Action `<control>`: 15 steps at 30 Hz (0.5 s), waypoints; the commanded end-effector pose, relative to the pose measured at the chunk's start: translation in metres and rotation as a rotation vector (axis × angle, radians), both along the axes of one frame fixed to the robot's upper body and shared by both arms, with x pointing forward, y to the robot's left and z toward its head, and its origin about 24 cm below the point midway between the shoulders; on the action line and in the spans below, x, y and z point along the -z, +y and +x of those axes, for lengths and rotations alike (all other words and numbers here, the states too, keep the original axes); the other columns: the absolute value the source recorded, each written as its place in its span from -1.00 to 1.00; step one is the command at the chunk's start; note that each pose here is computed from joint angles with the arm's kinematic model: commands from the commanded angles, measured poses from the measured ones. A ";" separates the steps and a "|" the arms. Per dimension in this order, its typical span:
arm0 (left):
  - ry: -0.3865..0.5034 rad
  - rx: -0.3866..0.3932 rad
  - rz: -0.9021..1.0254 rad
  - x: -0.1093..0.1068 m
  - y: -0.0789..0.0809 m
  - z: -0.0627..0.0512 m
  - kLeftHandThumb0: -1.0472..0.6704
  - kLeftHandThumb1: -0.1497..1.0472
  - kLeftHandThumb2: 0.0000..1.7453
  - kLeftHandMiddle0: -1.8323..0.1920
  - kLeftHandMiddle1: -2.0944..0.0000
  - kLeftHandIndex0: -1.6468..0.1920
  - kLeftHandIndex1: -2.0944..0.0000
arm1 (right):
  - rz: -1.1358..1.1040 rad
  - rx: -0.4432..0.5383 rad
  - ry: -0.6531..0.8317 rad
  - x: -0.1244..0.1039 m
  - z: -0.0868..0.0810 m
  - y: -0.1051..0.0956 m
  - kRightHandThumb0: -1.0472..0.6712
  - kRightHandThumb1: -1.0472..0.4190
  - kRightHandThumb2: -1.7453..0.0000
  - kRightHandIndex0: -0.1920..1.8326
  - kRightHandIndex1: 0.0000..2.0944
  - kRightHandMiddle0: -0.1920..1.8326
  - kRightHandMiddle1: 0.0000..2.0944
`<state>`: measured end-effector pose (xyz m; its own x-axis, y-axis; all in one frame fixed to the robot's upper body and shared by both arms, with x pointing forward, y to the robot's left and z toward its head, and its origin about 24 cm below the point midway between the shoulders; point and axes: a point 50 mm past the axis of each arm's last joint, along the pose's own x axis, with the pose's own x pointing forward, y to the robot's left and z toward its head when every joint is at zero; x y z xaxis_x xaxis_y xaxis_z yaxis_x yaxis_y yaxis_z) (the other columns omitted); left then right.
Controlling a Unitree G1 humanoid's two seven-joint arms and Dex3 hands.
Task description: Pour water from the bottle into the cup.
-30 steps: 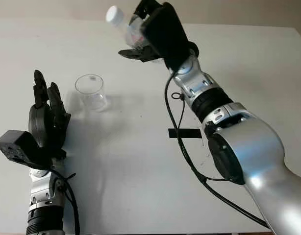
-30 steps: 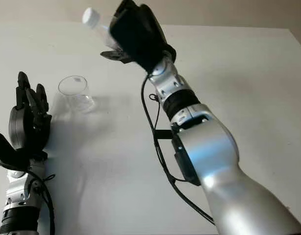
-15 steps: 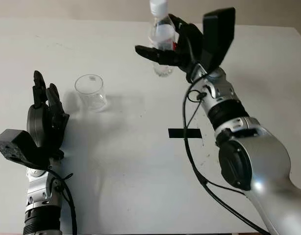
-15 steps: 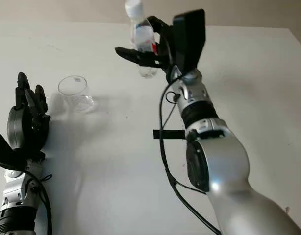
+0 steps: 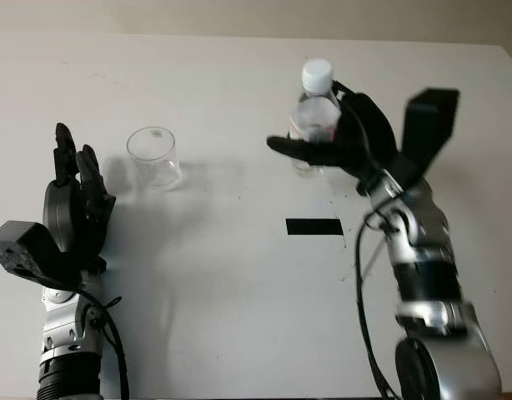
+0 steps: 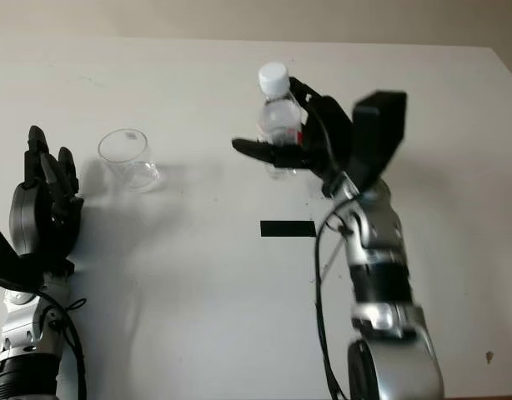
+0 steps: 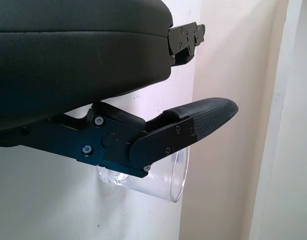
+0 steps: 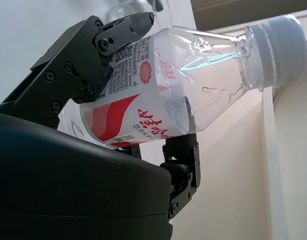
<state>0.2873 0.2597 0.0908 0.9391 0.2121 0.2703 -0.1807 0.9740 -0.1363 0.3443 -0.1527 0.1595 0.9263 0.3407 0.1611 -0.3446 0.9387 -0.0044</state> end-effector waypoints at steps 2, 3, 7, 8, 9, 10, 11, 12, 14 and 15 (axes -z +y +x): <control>0.036 -0.004 -0.022 0.011 0.002 -0.006 -0.58 1.00 -0.09 0.95 0.95 0.99 0.97 | 0.009 0.014 -0.017 0.005 -0.013 -0.004 0.10 -1.00 0.51 1.00 1.00 0.46 1.00; 0.036 -0.006 -0.024 0.011 0.002 -0.006 -0.58 1.00 -0.08 0.94 0.95 0.99 0.97 | 0.025 0.015 -0.009 0.008 -0.016 -0.004 0.08 -1.00 0.52 1.00 1.00 0.45 1.00; 0.036 -0.007 -0.016 0.010 0.002 -0.008 -0.59 1.00 -0.09 0.94 0.95 0.99 0.97 | 0.080 0.027 0.016 0.013 -0.027 -0.004 0.05 -1.00 0.53 0.78 1.00 0.17 1.00; 0.035 -0.004 -0.014 0.010 0.003 -0.008 -0.60 1.00 -0.10 0.94 0.95 0.98 0.97 | 0.095 0.023 0.016 0.013 -0.030 -0.004 0.05 -1.00 0.52 0.71 1.00 -0.01 1.00; 0.034 -0.001 -0.014 0.010 0.003 -0.008 -0.60 1.00 -0.10 0.94 0.95 0.99 0.97 | 0.110 0.016 0.018 0.014 -0.033 -0.003 0.05 -1.00 0.51 0.67 1.00 -0.20 1.00; 0.033 0.001 -0.014 0.009 0.003 -0.009 -0.60 1.00 -0.10 0.95 0.95 0.99 0.97 | 0.119 0.012 0.020 0.014 -0.035 -0.003 0.05 -1.00 0.51 0.66 1.00 -0.43 1.00; 0.034 -0.001 -0.010 0.009 0.003 -0.009 -0.61 1.00 -0.11 0.95 0.95 0.99 0.97 | 0.134 0.005 0.030 0.014 -0.036 -0.002 0.05 -1.00 0.51 0.66 1.00 -0.53 1.00; 0.036 -0.003 -0.006 0.009 0.004 -0.009 -0.61 1.00 -0.11 0.95 0.95 0.99 0.97 | 0.143 0.001 0.038 0.014 -0.037 -0.002 0.04 -1.00 0.52 0.66 1.00 -0.60 1.00; 0.037 -0.005 0.000 0.009 0.003 -0.009 -0.62 1.00 -0.10 0.95 0.95 0.99 0.97 | 0.155 -0.014 0.052 0.014 -0.038 -0.001 0.03 -1.00 0.51 0.67 1.00 -0.79 1.00; 0.037 -0.004 0.001 0.009 0.003 -0.009 -0.62 1.00 -0.10 0.95 0.95 0.99 0.97 | 0.157 -0.017 0.055 0.014 -0.038 -0.001 0.03 -1.00 0.51 0.68 1.00 -0.89 1.00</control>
